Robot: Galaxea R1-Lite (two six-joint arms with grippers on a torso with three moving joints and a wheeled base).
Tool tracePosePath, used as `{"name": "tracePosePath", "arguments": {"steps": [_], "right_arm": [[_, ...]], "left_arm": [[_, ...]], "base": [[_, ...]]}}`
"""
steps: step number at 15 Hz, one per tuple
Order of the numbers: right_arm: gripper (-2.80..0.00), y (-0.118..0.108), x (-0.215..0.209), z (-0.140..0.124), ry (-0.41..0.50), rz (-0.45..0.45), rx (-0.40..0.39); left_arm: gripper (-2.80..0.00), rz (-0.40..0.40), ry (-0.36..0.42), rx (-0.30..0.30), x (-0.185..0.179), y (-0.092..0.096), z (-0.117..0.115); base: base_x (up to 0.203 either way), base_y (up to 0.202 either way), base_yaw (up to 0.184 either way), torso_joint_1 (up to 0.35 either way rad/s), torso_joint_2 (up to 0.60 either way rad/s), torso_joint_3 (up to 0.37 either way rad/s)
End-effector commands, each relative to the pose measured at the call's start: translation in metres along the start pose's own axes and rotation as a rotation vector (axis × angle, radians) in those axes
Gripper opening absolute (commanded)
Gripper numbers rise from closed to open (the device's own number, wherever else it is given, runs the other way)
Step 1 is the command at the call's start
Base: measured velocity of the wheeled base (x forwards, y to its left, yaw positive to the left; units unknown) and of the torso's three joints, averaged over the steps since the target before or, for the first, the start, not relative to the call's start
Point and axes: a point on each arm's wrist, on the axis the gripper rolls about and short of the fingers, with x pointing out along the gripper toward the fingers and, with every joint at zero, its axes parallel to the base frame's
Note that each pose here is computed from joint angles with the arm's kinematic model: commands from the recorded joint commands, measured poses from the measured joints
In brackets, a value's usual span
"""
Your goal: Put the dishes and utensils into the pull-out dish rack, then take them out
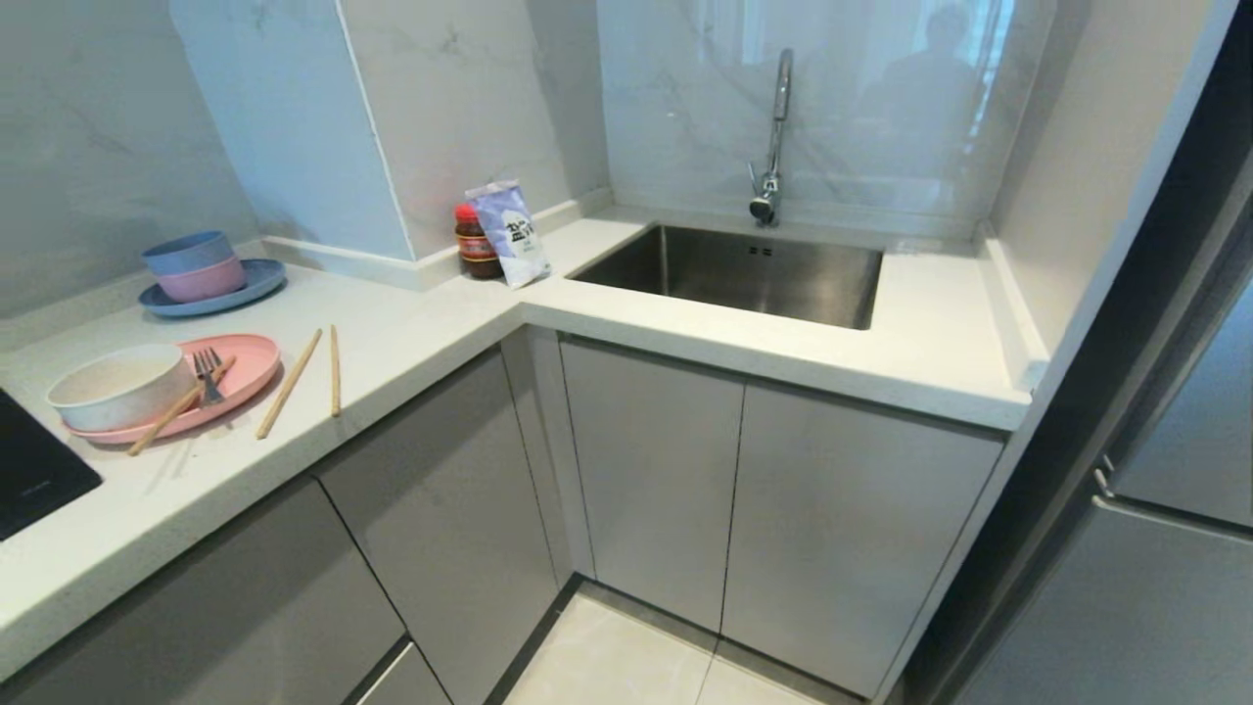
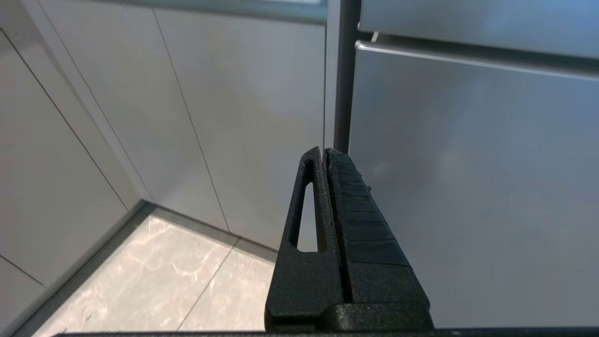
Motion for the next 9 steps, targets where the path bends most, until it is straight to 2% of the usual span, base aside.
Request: {"name": "tracePosePath", "arguments": {"steps": [1, 9], "right_arm": [[-2.80, 0.0000, -0.0001, -0.0004, -0.001, 0.000, 0.001], [-2.80, 0.0000, -0.0001, -0.0004, -0.001, 0.000, 0.001]], "left_arm": [[-2.80, 0.002, 0.024, 0.000, 0.0016, 0.0003, -0.0064], [-2.80, 0.002, 0.023, 0.000, 0.0015, 0.0003, -0.0064]], "base": [[0.000, 0.000, 0.000, 0.007, 0.00, 0.206], [0.000, 0.000, 0.000, 0.001, 0.00, 0.202]]}}
